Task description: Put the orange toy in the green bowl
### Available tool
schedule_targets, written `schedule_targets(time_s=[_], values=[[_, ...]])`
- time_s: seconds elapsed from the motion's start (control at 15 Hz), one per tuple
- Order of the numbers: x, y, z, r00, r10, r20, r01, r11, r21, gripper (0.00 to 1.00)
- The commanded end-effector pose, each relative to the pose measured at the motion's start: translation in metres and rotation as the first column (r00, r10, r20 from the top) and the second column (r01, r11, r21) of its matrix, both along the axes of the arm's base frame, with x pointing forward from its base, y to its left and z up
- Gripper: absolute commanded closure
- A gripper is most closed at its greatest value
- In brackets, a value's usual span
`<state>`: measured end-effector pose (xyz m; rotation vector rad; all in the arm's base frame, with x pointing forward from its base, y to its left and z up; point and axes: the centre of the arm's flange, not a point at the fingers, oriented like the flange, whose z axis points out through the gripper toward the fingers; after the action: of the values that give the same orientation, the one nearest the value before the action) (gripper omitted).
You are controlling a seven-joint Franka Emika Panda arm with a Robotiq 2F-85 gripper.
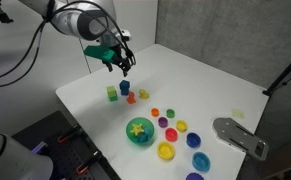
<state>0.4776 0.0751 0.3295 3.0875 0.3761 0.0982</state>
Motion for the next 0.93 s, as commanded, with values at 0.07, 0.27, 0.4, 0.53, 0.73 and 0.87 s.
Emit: schedule_targets(time_s=[0.07,0.27,0.4,0.53,0.73,0.87], values=[[0.036,0.022,-0.045,0.999,-0.047,-0.005,0.047,0.999,0.005,0.0],[0.054,0.029,-0.078,0.997,-0.079,-0.009,0.079,0.997,0.005,0.0],[0.065,0.032,-0.099,0.995,-0.098,-0.017,0.098,0.995,0.004,0.0],[0.076,0.035,-0.12,0.993,-0.112,-0.031,0.112,0.994,0.004,0.0],[0.088,0.038,-0.149,0.991,-0.123,-0.048,0.123,0.992,-0.001,0.0],[0.095,0.039,-0.167,0.989,-0.134,-0.062,0.134,0.991,-0.007,0.0]])
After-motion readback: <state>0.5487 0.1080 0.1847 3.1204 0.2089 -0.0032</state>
